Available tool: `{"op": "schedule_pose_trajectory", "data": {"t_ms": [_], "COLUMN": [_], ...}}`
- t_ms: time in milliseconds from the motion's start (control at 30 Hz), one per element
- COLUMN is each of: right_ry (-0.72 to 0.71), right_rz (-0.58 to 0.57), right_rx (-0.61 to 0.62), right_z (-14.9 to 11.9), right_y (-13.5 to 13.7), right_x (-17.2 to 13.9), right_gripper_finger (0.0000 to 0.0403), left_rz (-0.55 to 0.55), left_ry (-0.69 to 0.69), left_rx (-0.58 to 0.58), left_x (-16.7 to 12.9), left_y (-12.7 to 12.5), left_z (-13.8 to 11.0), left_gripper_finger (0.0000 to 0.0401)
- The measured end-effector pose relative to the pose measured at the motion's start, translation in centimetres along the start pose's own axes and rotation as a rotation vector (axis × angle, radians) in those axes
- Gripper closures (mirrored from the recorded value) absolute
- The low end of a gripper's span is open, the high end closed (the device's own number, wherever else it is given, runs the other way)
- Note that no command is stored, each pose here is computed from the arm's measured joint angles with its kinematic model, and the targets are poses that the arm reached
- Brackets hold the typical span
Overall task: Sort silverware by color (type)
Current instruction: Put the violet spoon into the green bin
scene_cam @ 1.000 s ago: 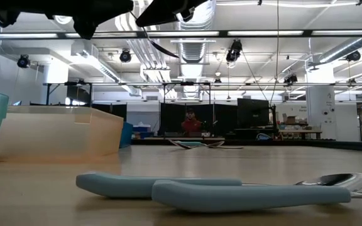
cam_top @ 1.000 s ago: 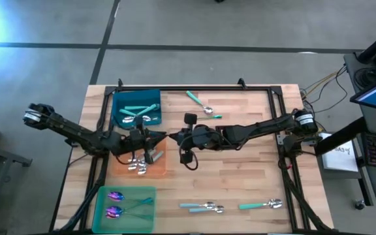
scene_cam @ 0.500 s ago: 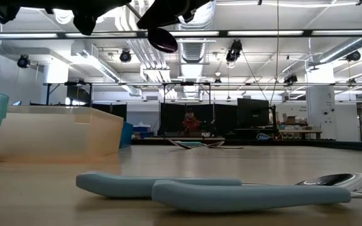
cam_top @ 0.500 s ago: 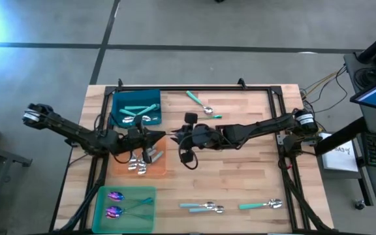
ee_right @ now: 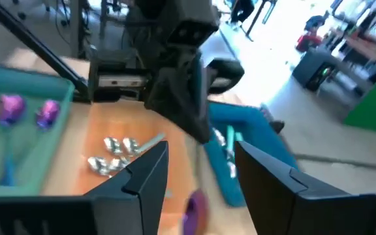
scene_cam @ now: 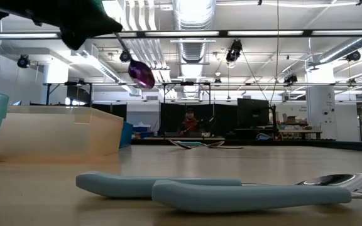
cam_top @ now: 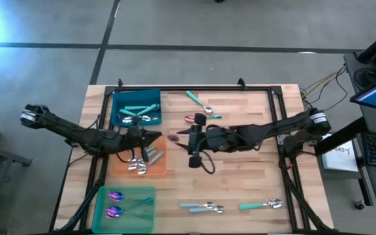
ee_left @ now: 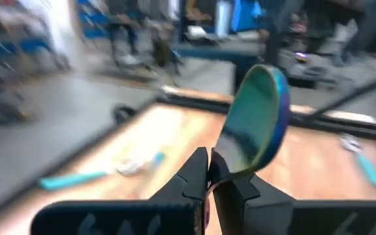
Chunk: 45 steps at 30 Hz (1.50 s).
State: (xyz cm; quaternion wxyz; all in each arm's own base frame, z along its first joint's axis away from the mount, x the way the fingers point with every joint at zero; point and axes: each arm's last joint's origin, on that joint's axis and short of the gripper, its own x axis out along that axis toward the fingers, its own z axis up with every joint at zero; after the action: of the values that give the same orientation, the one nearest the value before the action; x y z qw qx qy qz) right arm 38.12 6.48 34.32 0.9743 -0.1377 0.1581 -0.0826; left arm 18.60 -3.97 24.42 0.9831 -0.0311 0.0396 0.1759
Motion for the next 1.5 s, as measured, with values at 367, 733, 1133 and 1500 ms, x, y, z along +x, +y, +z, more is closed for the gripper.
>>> {"op": "schedule_pose_trajectory", "data": {"t_ms": [367,733,1133,1500], "right_ry": [0.225,0.589,0.701,0.784], "right_rz": [0.034,0.115,0.103,0.072], "right_rx": [0.284,0.392,0.374,0.389], "right_z": [-0.6,-4.0,-5.6,-6.4], "right_y": [-0.7,0.5,1.7,1.8], "right_x": [-4.3,-4.8,-3.8,-4.1], "right_gripper_finger": [0.0259,0.0275,0.0276,0.0273], "left_rz": [-0.510,-0.593,-0.499,-0.455], "left_ry": [0.197,1.040,1.358,1.559], "left_rx": [-0.247,-0.159,-0.182,-0.129], "left_x": [0.4,-2.0,-4.6,-4.2], "left_y": [-2.7,-4.3,-6.7,-8.7], "left_z": [1.6,4.7,2.0,-1.5], "left_gripper_finger": [0.0401,0.0401,0.0401,0.0398]}}
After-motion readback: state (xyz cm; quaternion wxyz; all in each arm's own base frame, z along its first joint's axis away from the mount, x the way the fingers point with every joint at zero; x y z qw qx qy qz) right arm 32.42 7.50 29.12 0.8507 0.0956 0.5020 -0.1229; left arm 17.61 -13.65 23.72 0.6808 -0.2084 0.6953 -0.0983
